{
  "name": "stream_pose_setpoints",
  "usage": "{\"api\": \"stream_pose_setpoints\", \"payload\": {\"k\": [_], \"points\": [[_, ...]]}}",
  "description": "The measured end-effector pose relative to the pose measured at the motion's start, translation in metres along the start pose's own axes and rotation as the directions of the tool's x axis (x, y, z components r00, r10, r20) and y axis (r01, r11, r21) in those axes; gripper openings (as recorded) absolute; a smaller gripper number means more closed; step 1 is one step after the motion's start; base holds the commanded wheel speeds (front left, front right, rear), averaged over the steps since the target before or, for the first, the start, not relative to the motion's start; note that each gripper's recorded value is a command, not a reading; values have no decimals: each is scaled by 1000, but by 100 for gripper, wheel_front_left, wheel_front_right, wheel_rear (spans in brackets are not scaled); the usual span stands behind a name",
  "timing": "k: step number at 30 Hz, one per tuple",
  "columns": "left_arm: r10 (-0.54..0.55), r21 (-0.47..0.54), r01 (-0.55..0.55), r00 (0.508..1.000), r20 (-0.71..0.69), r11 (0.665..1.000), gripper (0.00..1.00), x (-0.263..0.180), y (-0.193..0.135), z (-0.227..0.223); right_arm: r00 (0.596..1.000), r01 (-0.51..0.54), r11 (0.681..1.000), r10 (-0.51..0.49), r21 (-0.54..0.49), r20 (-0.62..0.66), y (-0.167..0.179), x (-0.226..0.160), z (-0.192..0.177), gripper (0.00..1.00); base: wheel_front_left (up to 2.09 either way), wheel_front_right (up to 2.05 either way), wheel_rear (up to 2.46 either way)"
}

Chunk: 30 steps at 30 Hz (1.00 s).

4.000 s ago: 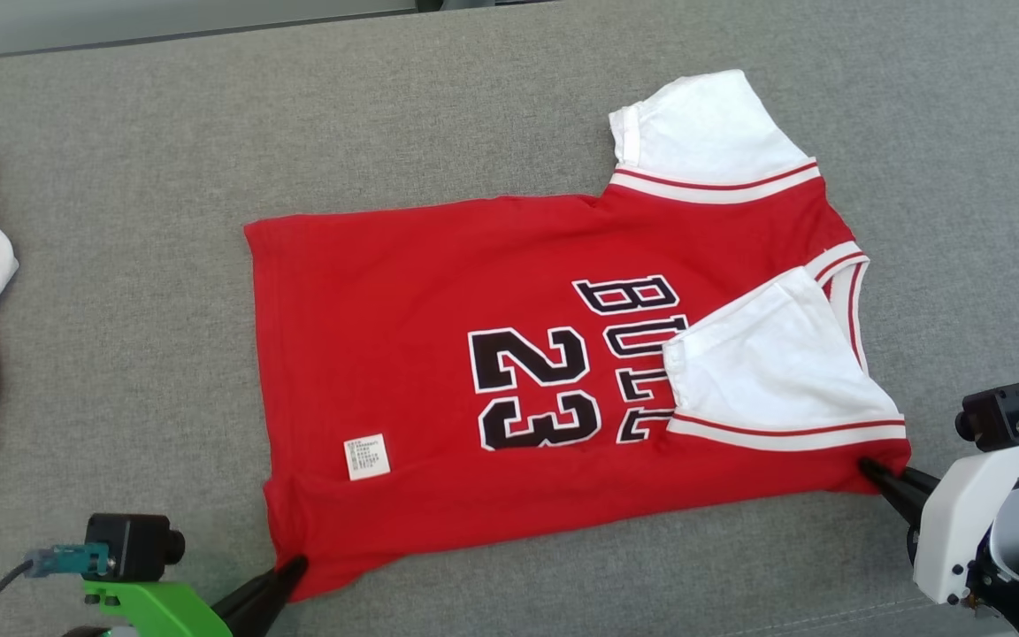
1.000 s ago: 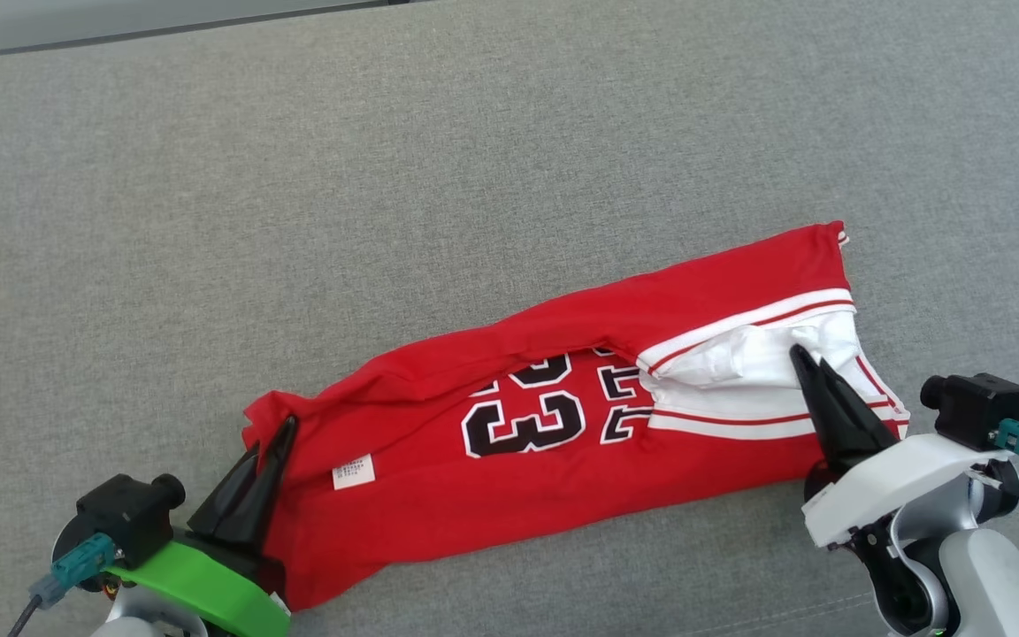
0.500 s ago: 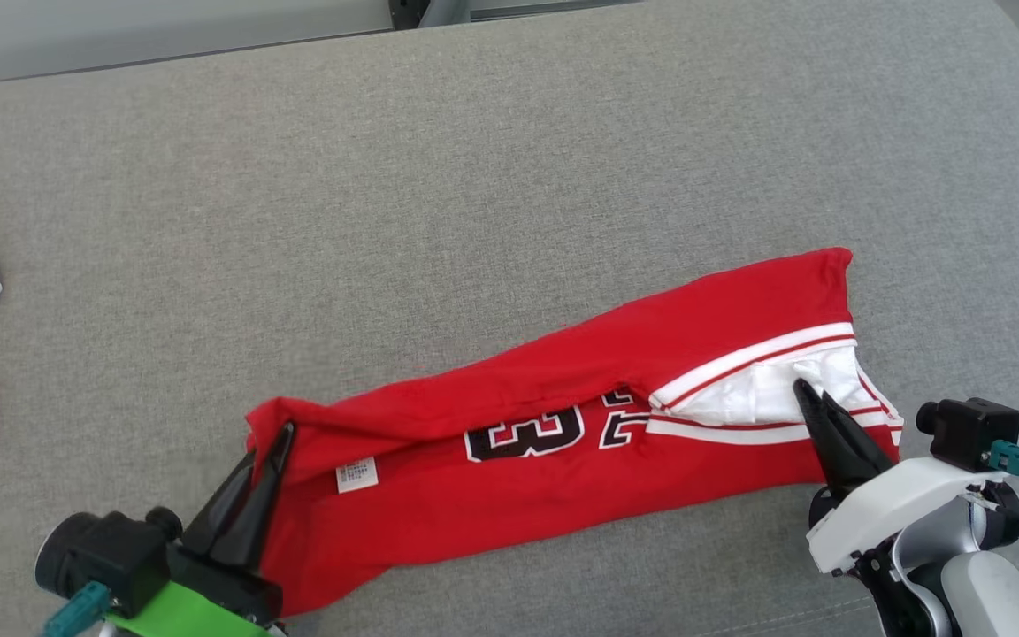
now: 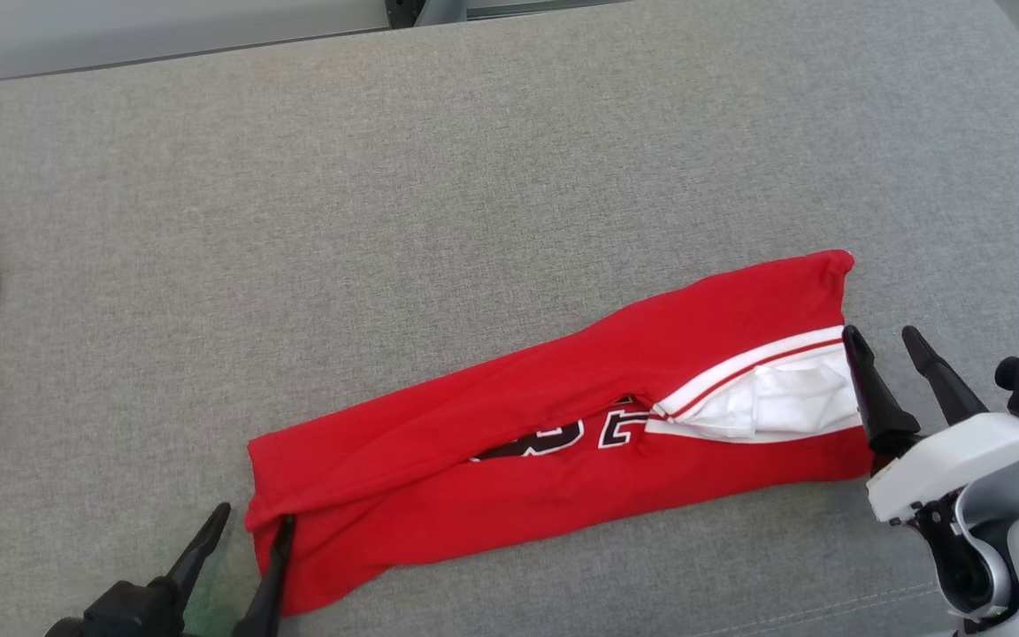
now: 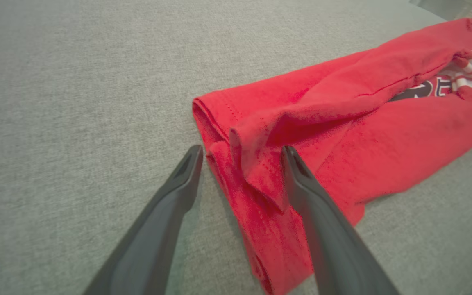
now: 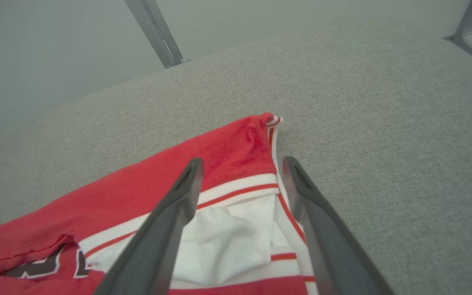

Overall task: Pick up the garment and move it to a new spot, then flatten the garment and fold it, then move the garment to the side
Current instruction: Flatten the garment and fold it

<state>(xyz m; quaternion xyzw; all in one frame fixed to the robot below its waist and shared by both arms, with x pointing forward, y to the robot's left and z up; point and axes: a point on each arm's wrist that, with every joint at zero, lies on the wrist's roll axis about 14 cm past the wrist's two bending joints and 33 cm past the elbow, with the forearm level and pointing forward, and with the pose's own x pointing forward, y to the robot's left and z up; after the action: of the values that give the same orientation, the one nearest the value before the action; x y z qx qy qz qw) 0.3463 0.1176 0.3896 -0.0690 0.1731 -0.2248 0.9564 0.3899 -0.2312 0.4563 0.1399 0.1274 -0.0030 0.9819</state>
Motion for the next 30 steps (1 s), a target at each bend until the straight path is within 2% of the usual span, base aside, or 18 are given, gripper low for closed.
{"api": "stream_pose_setpoints", "payload": {"k": [7,15,24,25,26,30], "points": [[180,-105,-182,983,-26,978,100,-4,39,-15,994,19,996,-28,-88,-104,-7,22,-15,100,0,0,0],[331,-131,-321,942,63,938,100,-9,75,12,956,38,986,-84,-163,-282,-26,32,-58,100,0,0,0],[401,-139,-380,897,185,914,100,-21,78,45,900,-53,987,-20,-155,-435,-18,41,-85,100,0,0,0],[402,-140,-381,895,191,914,100,-22,77,46,895,-64,987,-8,-146,-445,-16,41,-86,13,0,0,0],[405,-145,-382,892,201,913,100,-22,77,49,890,-75,989,9,-126,-456,-13,42,-88,0,0,0,0],[407,-147,-383,886,222,912,100,-25,75,53,870,-141,989,102,-46,-482,11,41,-89,0,0,0,0]]}}
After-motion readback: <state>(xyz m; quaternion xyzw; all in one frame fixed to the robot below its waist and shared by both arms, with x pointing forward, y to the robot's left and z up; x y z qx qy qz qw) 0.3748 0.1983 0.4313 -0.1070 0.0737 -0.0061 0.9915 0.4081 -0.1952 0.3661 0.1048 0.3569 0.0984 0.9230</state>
